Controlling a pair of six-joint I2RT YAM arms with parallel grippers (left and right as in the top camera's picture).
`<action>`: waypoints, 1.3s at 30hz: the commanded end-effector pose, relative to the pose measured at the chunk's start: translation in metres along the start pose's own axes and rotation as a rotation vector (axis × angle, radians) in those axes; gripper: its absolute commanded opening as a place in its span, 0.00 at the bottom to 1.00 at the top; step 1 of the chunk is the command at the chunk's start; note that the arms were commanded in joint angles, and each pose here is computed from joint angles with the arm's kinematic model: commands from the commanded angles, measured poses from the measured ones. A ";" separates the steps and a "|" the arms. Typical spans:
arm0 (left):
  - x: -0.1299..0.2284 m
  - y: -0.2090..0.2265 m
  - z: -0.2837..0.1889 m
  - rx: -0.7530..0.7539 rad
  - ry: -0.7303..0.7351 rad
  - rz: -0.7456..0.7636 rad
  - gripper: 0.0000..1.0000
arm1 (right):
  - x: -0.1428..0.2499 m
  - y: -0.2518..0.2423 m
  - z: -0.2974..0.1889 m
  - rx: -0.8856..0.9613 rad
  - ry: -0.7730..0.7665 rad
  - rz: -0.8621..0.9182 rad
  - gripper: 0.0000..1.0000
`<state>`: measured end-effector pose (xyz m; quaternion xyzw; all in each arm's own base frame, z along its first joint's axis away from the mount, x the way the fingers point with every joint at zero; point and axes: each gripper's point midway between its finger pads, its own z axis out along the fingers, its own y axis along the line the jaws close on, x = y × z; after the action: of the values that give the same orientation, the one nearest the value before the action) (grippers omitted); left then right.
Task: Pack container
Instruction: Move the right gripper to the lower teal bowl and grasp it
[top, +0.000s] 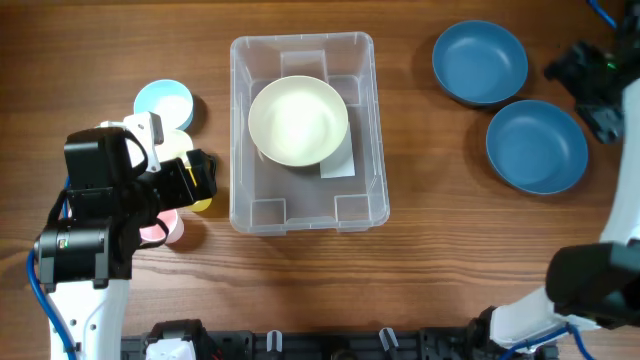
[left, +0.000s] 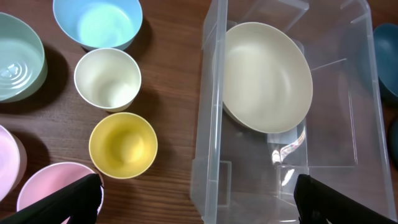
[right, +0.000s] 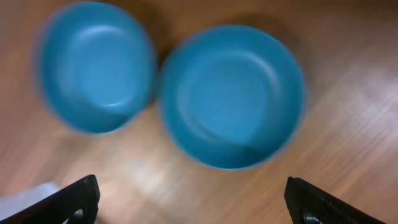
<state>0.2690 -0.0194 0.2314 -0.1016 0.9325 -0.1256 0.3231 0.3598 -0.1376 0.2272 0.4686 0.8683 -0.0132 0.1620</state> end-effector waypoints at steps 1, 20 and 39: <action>-0.006 -0.001 -0.004 0.003 -0.018 -0.002 1.00 | -0.001 -0.052 0.037 0.071 0.099 0.137 0.98; -0.005 -0.001 -0.004 0.003 -0.014 -0.002 1.00 | 0.063 -0.109 0.189 0.022 0.167 0.245 0.30; -0.005 -0.001 -0.004 0.003 -0.015 -0.002 1.00 | 0.029 -0.069 0.048 -0.152 -0.067 0.017 0.04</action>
<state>0.2686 -0.0195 0.2315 -0.1017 0.9327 -0.1257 0.3224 0.2706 -0.1648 0.0784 0.5365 0.8373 0.0340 0.0998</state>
